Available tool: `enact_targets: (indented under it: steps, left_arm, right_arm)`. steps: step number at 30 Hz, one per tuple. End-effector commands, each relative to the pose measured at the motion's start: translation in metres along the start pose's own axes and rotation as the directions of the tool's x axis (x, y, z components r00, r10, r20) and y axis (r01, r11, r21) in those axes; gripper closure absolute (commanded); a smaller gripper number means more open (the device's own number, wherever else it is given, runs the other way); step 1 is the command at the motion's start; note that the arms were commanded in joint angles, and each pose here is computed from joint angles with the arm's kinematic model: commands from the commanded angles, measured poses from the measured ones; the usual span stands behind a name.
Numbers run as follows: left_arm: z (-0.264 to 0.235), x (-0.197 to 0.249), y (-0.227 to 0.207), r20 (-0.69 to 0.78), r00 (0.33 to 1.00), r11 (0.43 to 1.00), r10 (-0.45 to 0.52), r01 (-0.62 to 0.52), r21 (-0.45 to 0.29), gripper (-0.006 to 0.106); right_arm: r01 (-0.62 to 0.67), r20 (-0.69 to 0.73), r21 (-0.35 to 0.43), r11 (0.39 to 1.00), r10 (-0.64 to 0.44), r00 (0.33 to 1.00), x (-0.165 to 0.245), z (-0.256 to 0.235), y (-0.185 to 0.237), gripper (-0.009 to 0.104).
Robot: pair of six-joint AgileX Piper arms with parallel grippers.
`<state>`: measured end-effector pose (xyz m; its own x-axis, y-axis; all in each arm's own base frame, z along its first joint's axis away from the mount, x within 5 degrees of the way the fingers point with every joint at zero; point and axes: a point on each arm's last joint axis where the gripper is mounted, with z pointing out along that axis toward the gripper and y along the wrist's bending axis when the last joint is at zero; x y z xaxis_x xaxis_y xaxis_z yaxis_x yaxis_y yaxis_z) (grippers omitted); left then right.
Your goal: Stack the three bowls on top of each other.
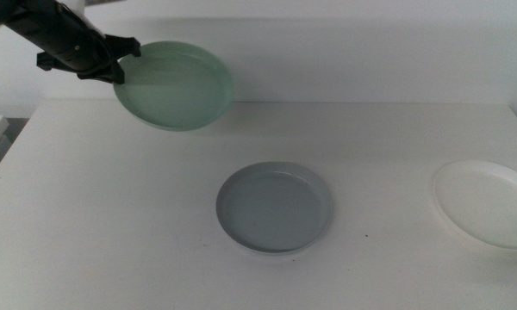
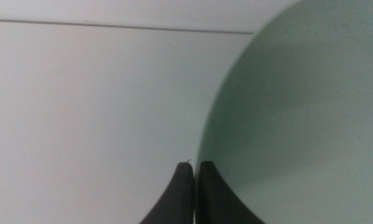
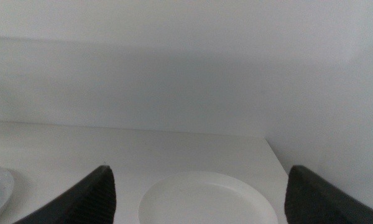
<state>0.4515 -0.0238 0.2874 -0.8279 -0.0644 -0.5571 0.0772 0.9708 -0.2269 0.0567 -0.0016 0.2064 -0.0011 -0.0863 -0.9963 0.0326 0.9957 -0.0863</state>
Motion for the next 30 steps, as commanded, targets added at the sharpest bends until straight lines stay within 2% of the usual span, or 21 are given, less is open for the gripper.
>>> enact_targets:
  steps: [1, 6, 13, 30]
  left_arm:
    - [-0.025, 0.015, -0.023, 0.024, 1.000, 0.999, 0.007, -0.008, 0.042, 0.102]
    - [-0.038, 0.044, -0.066, -0.021, 0.999, 0.995, 0.039, -0.037, 0.092, 0.102]
    - [-0.006, 0.082, -0.107, -0.101, 0.993, 0.990, 0.061, -0.047, 0.134, 0.102]
    - [0.064, 0.121, -0.121, -0.249, 0.968, 0.986, 0.025, 0.017, 0.166, 0.102]
  right_arm:
    - [0.007, 0.011, 0.008, 1.000, -0.007, 1.000, 0.000, 0.000, 0.000, 0.011]
    - [0.007, 0.011, 0.008, 1.000, -0.007, 1.000, 0.000, 0.000, 0.000, 0.011]
    - [0.007, 0.011, 0.008, 1.000, -0.007, 1.000, 0.000, 0.000, 0.000, 0.011]
    - [0.007, 0.011, 0.008, 1.000, -0.007, 1.000, 0.000, 0.000, 0.000, 0.011]
